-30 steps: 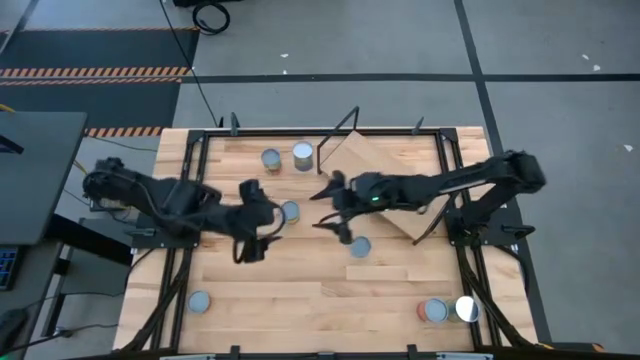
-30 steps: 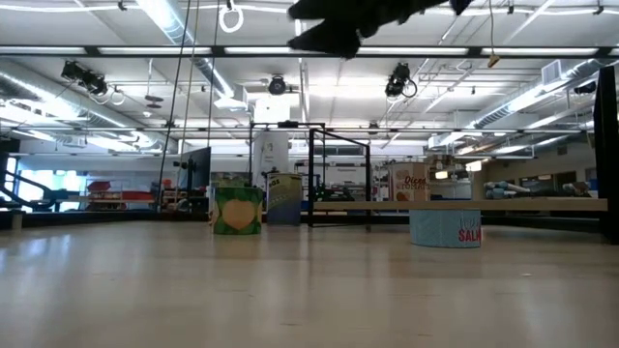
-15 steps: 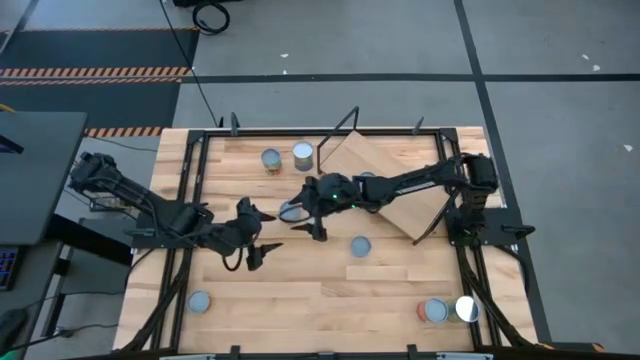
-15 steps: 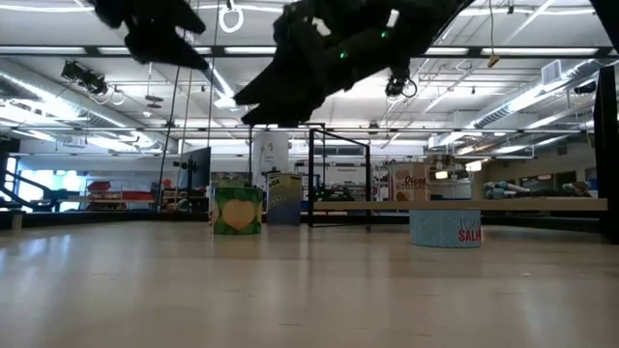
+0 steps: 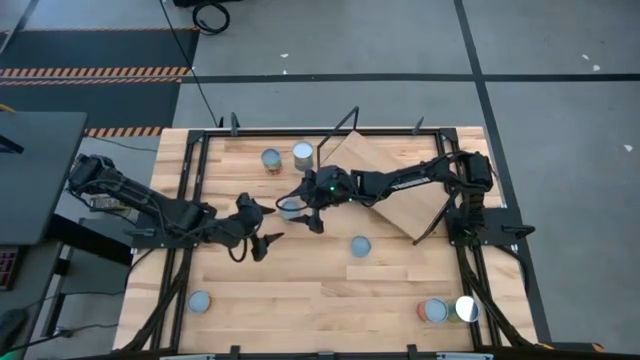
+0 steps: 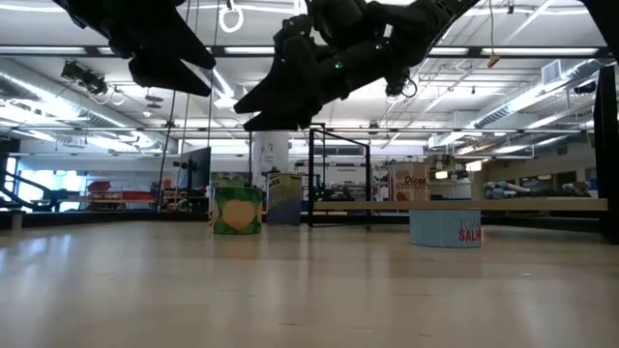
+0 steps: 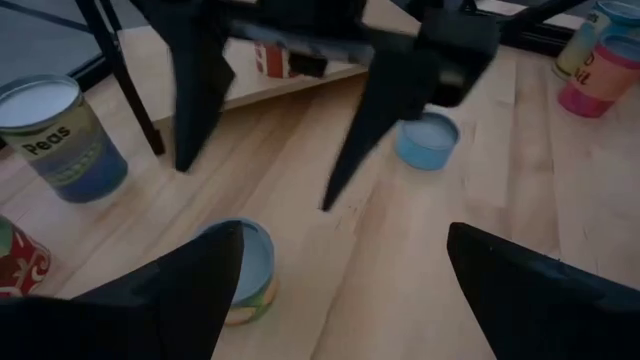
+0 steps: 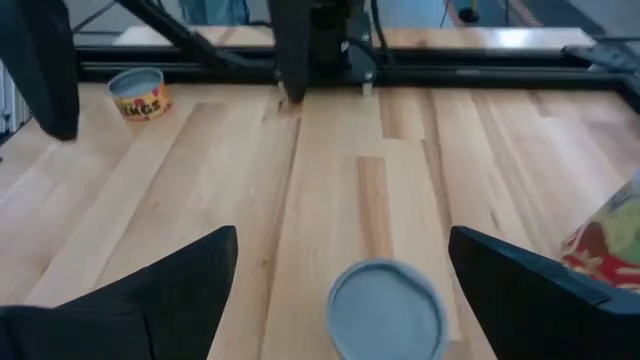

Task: Pick and place cans onto a shelf
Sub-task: Put the canned peaches on the shelf aligned with the canned diced tomatoes

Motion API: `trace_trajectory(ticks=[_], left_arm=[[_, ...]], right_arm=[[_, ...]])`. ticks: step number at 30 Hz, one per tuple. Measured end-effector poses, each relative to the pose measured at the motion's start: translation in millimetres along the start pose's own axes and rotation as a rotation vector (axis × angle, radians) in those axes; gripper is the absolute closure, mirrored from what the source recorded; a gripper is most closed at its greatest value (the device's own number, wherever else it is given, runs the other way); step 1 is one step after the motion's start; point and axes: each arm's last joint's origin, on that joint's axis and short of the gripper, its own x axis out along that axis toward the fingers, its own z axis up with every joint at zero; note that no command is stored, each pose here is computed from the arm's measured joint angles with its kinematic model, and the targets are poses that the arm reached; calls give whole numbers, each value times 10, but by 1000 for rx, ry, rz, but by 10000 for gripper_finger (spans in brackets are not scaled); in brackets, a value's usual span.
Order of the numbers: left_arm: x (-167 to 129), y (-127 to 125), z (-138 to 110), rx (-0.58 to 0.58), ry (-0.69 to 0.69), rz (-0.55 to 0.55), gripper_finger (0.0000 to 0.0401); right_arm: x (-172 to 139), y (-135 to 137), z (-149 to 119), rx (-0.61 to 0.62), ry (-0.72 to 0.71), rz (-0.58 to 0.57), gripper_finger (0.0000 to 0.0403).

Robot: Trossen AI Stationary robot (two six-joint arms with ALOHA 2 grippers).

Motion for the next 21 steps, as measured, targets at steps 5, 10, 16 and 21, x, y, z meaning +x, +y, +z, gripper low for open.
trace_trajectory(ticks=[5,10,16,21], left_arm=[[-12,-32,9,-4,-9,-34,44],[-53,-98,3,21,-24,-74,44],[-72,-112,-4,52,-43,-49,44],[-51,-88,-63,54,-38,-32,44]], right_arm=[[7,-33,-18,15,6,-7,31],[65,-20,-71,13,14,-38,31],[94,-17,-99,10,18,-109,31],[246,-27,-285,18,48,-25,31]])
